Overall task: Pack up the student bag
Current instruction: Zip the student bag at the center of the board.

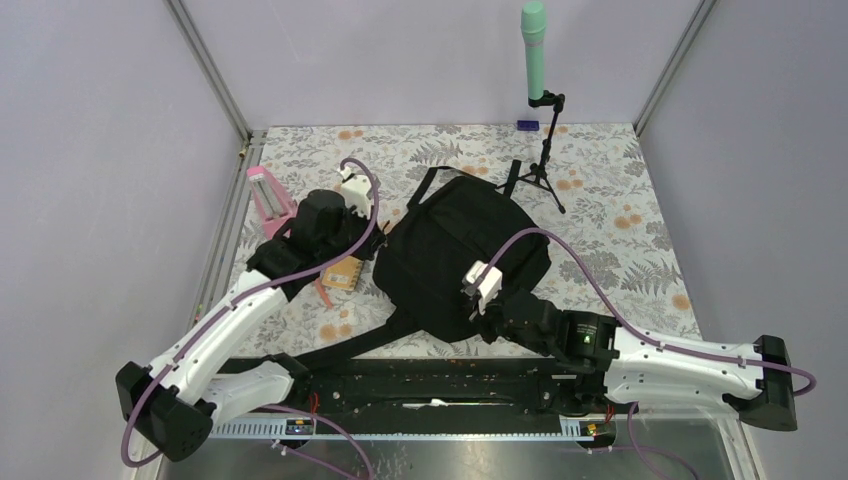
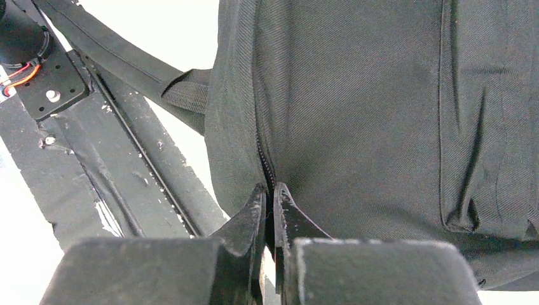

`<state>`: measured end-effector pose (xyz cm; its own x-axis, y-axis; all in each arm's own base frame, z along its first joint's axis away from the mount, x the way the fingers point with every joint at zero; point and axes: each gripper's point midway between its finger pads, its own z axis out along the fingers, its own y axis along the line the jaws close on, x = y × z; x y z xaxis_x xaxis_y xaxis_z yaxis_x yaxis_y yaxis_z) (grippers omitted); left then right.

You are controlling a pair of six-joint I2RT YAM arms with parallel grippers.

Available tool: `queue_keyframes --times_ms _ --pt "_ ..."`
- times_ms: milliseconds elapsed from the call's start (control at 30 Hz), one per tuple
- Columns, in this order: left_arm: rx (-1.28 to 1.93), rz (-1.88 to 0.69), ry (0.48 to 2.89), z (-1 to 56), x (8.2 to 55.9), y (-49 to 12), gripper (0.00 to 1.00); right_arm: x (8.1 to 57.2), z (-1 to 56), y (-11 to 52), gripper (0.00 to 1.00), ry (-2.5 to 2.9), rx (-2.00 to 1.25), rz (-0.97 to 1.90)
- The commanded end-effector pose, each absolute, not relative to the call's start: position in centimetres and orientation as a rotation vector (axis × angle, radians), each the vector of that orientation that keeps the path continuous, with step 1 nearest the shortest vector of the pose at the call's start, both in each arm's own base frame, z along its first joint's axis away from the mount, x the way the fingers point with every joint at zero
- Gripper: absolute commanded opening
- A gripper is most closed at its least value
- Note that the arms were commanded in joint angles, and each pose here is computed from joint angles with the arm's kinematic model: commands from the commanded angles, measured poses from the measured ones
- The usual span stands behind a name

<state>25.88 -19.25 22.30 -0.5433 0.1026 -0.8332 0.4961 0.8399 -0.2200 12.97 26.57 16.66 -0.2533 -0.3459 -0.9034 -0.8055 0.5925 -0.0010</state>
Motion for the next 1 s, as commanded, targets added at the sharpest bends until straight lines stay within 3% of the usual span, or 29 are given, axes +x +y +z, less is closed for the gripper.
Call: queue_keyframes --times_ms 0,400,467,667,733,967 --pt "0.45 -0.544 1.954 27.2 28.8 -19.5 0.0 12.3 17.3 25.6 0.0 1.833 -0.926 0.61" --pt "0.483 -0.622 1.943 27.7 31.1 -21.8 0.0 11.9 17.8 24.5 0.0 1.841 -0.902 0.63" --pt "0.497 -0.641 1.924 27.9 30.7 -21.9 0.0 12.5 18.1 24.2 0.07 1.857 -0.841 0.602" --pt "0.551 -0.708 1.851 28.3 28.7 -22.1 0.0 13.4 22.5 24.7 0.51 1.819 -0.705 0.651" --pt "0.564 -0.721 1.847 28.4 28.3 -22.1 0.0 13.3 23.9 25.9 0.61 1.773 -0.715 0.701" --pt "0.586 -0.77 1.854 28.4 27.4 -22.6 0.0 16.4 25.7 29.1 0.73 1.762 -0.672 0.564"
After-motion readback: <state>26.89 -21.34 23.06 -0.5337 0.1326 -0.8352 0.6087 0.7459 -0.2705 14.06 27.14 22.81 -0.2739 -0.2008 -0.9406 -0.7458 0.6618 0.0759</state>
